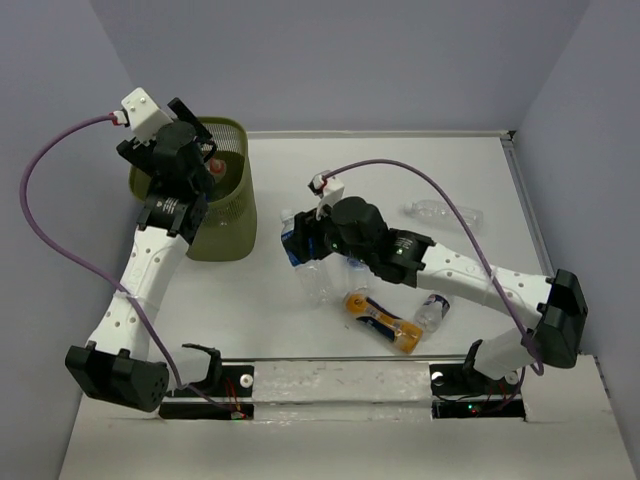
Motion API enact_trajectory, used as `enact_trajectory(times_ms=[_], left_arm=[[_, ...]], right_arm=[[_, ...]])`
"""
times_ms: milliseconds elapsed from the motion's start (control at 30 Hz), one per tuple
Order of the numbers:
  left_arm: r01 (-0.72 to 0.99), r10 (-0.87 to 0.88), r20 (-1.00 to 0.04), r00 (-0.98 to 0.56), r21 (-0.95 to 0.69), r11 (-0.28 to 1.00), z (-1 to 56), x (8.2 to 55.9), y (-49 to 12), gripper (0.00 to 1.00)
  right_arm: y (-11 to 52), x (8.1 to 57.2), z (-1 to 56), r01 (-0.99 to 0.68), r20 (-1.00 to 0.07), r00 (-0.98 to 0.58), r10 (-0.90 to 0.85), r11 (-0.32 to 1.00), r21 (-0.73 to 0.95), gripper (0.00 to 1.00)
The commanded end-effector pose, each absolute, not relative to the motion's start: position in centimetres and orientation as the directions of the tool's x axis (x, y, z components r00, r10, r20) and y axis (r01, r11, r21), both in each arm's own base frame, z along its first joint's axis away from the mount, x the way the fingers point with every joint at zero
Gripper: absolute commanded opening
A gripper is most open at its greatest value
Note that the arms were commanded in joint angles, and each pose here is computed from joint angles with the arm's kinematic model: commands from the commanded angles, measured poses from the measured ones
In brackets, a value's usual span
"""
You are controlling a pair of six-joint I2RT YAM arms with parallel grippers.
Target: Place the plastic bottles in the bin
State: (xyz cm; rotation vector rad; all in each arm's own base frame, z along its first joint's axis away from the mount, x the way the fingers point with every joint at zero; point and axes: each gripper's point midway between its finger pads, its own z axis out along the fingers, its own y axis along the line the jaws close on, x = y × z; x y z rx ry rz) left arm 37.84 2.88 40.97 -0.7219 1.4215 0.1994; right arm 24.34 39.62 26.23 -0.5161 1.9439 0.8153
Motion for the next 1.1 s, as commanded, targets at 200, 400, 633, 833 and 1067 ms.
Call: enact_trajectory(times_ms=[200,400,633,833,1067], left_arm=[[-0.298,-0.420,-0.850,0.317,-0.510,0.807,48.2,31.0,2.0,0.99],[-0.099,-0.532,-0.824,0.195,-0.556,0.826,45.5,27.3,-1.3,0.99],[-0.086,-0.570,-0.822,-0.007,-0.567,0.819,36.8,23.6,-2.8,0.99],[-0.050,-0.563,-0.808,-0.173,-0.563,0.825,32.1,21.0,-4.5,0.98],[0.141,-0.511,-0.809,-0.292,-0.564,0.813,33.1,18.6,-7.9,0.98]], right_arm=[[43.1,28.1,43.9,-0.731,-0.981,-0.120,0.154,0.654,0.192,0.39],[46.4,30.3,53.0,-0.762,-0.950,0.065,0.305,0.630,0.150,0.37],[51.2,33.3,55.8,-0.770,-0.869,0.207,0.450,0.623,0.139,0.37],[55.0,35.5,52.7,-0.805,-0.836,0.219,0.503,0.577,0.137,0.40],[53.8,35.8,52.1,-0.815,-0.871,0.179,0.457,0.565,0.129,0.98]])
